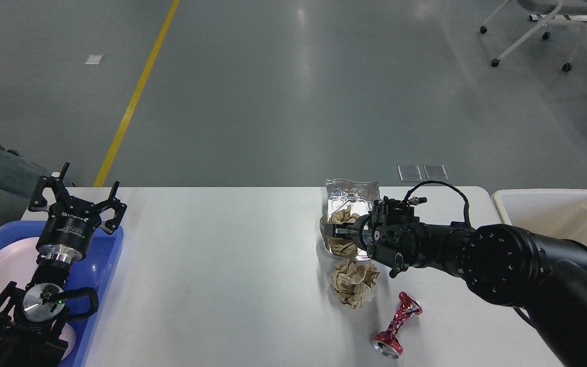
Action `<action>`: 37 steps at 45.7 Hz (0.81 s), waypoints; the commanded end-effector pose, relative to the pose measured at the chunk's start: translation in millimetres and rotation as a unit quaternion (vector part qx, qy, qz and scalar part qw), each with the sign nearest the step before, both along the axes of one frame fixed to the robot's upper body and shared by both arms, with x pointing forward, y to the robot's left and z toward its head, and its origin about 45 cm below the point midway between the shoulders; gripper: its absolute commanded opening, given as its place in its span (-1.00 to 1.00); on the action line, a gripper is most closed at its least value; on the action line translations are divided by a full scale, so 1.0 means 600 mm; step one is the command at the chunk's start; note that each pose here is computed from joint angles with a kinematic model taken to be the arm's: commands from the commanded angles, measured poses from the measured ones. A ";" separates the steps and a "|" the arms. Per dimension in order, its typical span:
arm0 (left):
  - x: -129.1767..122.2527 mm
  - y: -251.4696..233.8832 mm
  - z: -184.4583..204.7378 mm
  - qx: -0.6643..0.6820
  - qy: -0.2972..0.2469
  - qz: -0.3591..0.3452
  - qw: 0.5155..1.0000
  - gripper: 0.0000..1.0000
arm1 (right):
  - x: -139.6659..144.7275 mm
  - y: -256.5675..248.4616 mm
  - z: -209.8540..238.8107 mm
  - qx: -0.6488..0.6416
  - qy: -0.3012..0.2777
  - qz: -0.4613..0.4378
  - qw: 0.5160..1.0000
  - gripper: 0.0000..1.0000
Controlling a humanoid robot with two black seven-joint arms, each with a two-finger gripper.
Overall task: Tidy desktop
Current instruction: 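Lower the right gripper onto the crumpled brown paper and grasp it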
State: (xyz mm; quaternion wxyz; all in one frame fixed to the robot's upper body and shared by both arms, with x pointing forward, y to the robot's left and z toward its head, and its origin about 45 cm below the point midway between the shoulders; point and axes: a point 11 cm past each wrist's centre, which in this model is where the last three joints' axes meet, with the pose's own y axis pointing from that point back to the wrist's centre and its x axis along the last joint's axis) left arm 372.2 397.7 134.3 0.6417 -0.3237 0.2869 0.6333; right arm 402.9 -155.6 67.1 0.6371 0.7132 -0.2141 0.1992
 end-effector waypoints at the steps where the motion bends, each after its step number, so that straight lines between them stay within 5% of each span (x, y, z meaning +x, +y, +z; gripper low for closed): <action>1: 0.000 0.000 0.000 0.000 0.000 0.000 1.000 0.93 | -0.008 -0.002 -0.012 0.009 -0.005 -0.013 1.000 1.00; 8: 0.000 0.000 0.000 0.000 0.000 -0.001 1.000 0.93 | -0.002 0.003 -0.010 0.036 -0.020 -0.043 0.998 0.99; 13: 0.000 0.000 0.000 0.000 0.000 0.000 1.000 0.93 | -0.001 0.006 -0.010 0.046 -0.020 -0.052 0.997 0.68; 19: 0.000 0.000 0.000 0.000 0.000 0.000 1.000 0.93 | -0.005 0.006 -0.014 0.043 -0.018 -0.049 0.998 -0.27; 23: 0.000 0.000 0.000 0.000 0.000 0.000 1.000 0.93 | -0.011 0.006 -0.020 0.041 -0.012 -0.047 0.998 -0.64; 37: 0.000 0.000 0.000 0.000 0.000 0.000 1.000 0.93 | -0.012 0.002 -0.021 0.051 -0.006 -0.068 0.996 -1.00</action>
